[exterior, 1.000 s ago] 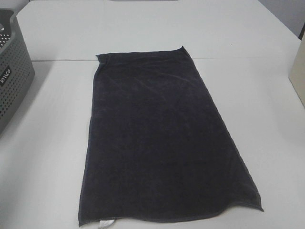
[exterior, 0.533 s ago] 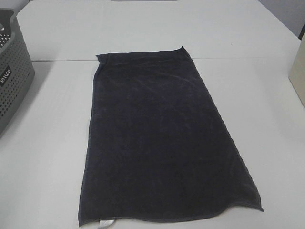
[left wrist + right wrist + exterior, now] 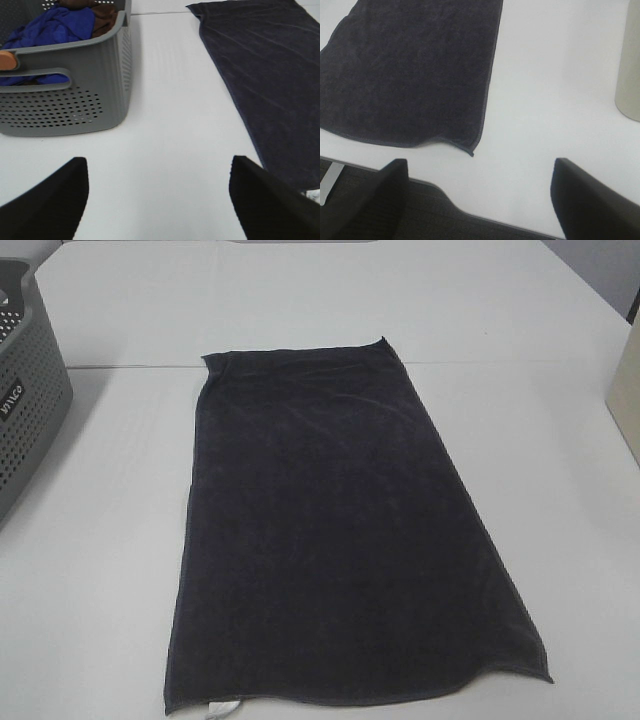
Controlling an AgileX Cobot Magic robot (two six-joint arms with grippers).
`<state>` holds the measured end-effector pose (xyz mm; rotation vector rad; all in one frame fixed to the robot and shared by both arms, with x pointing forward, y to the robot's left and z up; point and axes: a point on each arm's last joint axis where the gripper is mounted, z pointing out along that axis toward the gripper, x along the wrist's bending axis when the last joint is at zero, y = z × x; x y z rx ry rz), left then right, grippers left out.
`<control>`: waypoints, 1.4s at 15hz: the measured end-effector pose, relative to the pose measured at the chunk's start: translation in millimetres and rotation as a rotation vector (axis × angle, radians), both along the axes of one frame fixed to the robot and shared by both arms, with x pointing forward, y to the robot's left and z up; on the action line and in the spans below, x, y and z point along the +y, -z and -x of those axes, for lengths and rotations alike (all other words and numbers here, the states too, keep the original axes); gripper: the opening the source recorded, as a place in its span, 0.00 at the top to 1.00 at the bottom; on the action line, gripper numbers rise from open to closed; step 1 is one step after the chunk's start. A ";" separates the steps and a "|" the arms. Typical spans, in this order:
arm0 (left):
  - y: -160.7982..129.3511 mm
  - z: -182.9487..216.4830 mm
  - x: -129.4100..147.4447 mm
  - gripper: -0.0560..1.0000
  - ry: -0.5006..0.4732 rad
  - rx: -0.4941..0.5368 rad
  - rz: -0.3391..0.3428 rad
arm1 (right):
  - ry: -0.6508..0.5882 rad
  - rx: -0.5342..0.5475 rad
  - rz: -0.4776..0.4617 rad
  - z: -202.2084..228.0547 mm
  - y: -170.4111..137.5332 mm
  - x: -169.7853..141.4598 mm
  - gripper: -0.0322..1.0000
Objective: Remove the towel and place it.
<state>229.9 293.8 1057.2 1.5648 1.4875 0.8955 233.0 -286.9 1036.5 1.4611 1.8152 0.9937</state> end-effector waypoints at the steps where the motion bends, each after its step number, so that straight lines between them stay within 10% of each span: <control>1: 0.1 0.1 -2.3 0.25 0.022 -0.001 0.014 | 0.000 -0.009 -0.003 -0.6 -0.5 0.1 0.23; 21: 0.5 0.0 -2.8 0.25 0.032 -0.002 0.011 | -0.002 -0.011 -0.008 -1.1 -0.2 0.5 0.23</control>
